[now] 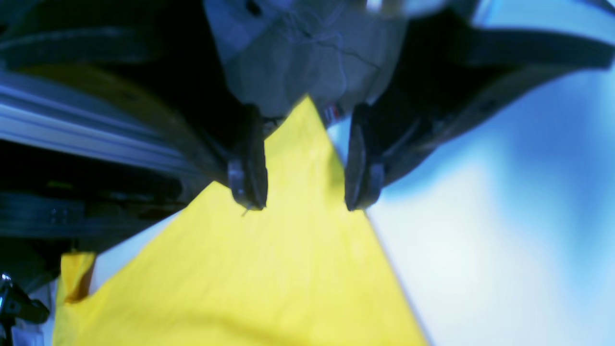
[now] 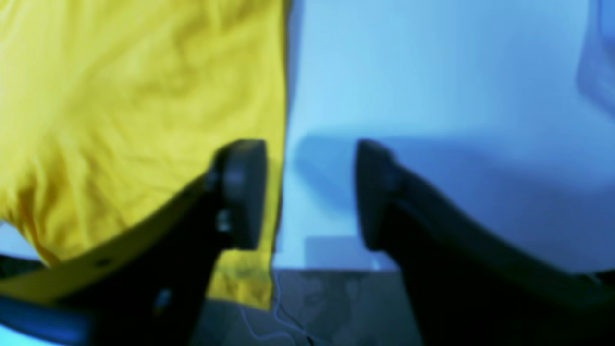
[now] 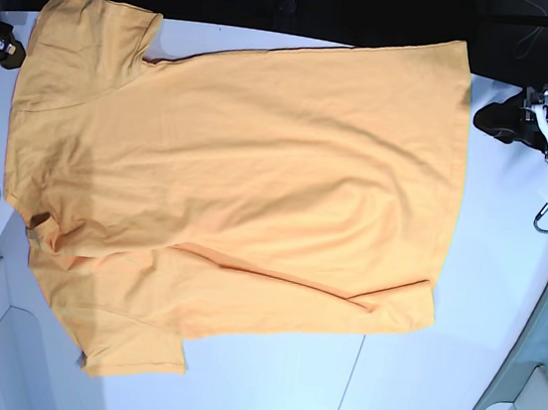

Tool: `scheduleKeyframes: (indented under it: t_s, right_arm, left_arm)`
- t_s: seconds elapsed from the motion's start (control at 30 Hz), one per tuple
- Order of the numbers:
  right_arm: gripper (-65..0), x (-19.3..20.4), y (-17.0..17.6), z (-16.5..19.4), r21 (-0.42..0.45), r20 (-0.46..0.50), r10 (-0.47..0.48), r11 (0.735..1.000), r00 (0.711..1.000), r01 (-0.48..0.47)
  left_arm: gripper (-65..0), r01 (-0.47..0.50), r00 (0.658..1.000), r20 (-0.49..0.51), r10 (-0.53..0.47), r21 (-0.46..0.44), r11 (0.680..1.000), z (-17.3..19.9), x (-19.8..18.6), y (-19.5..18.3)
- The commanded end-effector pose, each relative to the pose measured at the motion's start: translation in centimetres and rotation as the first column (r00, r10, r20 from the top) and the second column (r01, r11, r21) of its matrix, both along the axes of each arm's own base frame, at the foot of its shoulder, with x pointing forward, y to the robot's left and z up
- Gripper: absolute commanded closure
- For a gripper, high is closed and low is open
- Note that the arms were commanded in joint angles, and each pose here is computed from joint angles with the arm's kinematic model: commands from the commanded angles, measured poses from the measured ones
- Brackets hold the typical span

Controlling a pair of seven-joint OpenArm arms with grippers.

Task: Layout the t-shirt on the table in an organized manner, then fold the t-shirt properly
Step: 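Grasp the shirt shoulder and hem corners with both grippers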

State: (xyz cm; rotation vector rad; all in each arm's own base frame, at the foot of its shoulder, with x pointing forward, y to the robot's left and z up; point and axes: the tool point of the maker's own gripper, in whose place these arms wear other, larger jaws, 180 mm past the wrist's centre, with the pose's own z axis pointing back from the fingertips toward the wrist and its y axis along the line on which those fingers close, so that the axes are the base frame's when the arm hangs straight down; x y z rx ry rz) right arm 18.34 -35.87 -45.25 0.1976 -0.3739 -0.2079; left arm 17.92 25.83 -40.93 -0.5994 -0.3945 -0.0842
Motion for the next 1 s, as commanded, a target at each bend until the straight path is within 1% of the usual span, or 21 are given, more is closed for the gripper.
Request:
scheduleKeyframes:
  t_s: [0.0,0.03,0.07,0.13,0.17,0.27,0.4,0.47,0.57,0.7,0.83,0.97]
  right_arm:
    - [-37.1,0.9,-1.4,1.5,-0.031,0.039,0.007,0.999,0.999,-0.006]
    - [-39.9,0.3,-1.5,1.3,-0.034,0.027,0.008,0.999,1.000,-0.007]
    - [-41.0,-0.1,-1.5,1.2,-0.033,0.016,0.008,0.999,1.000,-0.008]
    - [-40.9,-0.9,-1.3,0.9,-0.018,-0.003,0.008,1.000,1.000,-0.008]
    - [-40.9,-1.3,-0.9,0.8,0.003,-0.012,0.011,1.000,1.000,-0.011]
    - [-40.9,-1.7,0.3,0.6,0.061,-0.011,0.013,0.998,1.000,-0.012]
    - [-40.9,-2.0,1.4,0.2,0.100,-0.014,0.011,0.995,1.000,-0.010]
    - [-40.9,-2.2,2.2,0.1,0.135,-0.018,0.007,0.991,1.000,-0.005]
    - [-40.7,-2.4,3.8,0.1,0.203,-0.016,0.018,0.979,1.000,-0.015]
    - [-40.7,-2.7,5.5,-0.7,0.247,-0.018,0.010,0.969,1.000,-0.006]
    - [-40.7,-2.9,7.4,-1.4,0.294,-0.022,0.002,0.956,1.000,0.005]
    - [-40.7,-3.1,8.4,-1.6,0.323,-0.025,-0.003,0.946,1.000,0.011]
  left_arm:
    - [-30.4,-0.021,0.999,0.049,0.021,-0.007,1.000,1.3,0.7,0.7]
    - [-30.4,-0.050,0.997,0.050,0.051,-0.011,0.999,1.2,0.3,1.1]
    - [-30.4,-0.080,0.995,0.050,0.081,-0.015,0.997,1.2,-0.1,1.5]
    - [-30.4,-0.131,0.990,0.045,0.131,-0.021,0.991,1.0,-1.0,2.1]
    - [-30.4,-0.146,0.989,0.036,0.147,-0.025,0.989,0.8,-1.6,2.1]
    - [-30.4,-0.155,0.988,0.003,0.155,-0.019,0.988,-0.4,-3.0,1.6]
    - [-30.4,-0.173,0.985,0.010,0.173,0.019,0.985,-1.9,-3.4,1.0]
    - [-30.4,-0.170,0.985,0.000,0.170,0.036,0.985,-2.5,-3.8,0.7]
    - [-30.4,-0.165,0.986,-0.009,0.166,0.032,0.986,-2.8,-4.0,0.2]
    - [-30.4,-0.130,0.991,-0.025,0.131,0.026,0.991,-3.4,-4.4,-1.0]
    - [-30.4,-0.089,0.996,-0.004,0.090,0.077,0.993,-4.4,-4.3,-1.5]
    - [-30.3,-0.054,0.998,-0.005,0.055,0.079,0.995,-4.8,-4.1,-2.3]
